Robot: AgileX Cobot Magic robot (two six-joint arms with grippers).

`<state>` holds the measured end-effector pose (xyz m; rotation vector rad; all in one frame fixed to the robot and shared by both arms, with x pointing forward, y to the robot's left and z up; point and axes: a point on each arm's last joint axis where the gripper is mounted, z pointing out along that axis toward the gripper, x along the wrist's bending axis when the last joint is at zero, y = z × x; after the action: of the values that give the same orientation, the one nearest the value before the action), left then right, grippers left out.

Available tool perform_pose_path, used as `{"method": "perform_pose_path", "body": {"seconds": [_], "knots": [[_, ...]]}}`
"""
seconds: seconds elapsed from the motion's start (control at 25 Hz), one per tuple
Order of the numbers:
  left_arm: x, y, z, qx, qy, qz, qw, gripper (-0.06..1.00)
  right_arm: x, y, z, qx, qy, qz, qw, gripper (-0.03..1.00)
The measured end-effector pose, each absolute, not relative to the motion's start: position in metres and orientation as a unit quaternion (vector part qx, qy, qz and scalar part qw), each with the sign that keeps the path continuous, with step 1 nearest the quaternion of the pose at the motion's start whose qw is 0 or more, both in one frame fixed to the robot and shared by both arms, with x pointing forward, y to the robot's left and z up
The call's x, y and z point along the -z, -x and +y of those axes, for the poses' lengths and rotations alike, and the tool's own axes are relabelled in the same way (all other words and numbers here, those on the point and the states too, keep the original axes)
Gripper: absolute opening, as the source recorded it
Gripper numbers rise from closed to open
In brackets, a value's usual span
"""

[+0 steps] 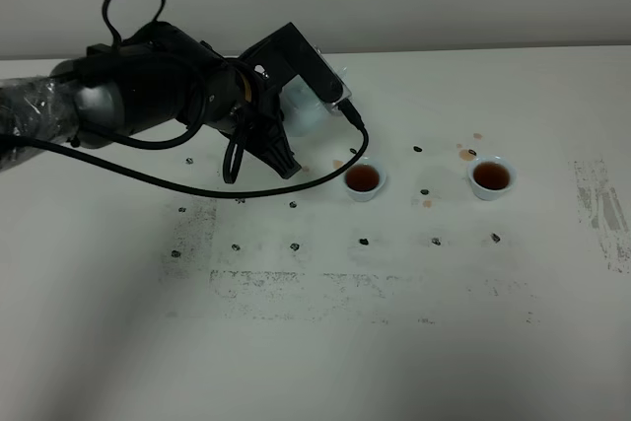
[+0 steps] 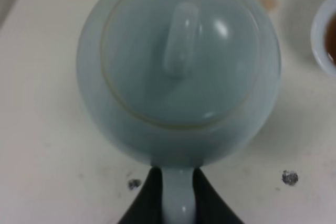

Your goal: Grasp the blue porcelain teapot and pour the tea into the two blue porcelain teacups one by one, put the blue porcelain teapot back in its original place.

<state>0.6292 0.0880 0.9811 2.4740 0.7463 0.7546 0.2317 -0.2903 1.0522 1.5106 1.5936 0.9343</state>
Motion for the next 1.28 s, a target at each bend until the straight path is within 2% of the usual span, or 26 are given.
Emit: {"method": "perform_pose_path", "body": {"seconds": [0.56, 1.04, 1.28], "knots": [[-1.012, -0.571, 0.12, -0.257, -0.864, 0.341, 0.268, 0.03, -1.052, -0.232, -0.29, -0.364, -0.588, 0.621, 0.369, 0.48], [-0.977, -0.566, 0.158, -0.233, -0.833, 0.43, 0.259, 0.03, -1.052, -0.232, -0.29, -0.364, -0.588, 0.621, 0.369, 0.48], [-0.949, -0.577, 0.16, -0.221, -0.828, 0.448, 0.256, 0.03, -1.052, -0.232, -0.29, -0.364, -0.588, 0.621, 0.369, 0.48]]}}
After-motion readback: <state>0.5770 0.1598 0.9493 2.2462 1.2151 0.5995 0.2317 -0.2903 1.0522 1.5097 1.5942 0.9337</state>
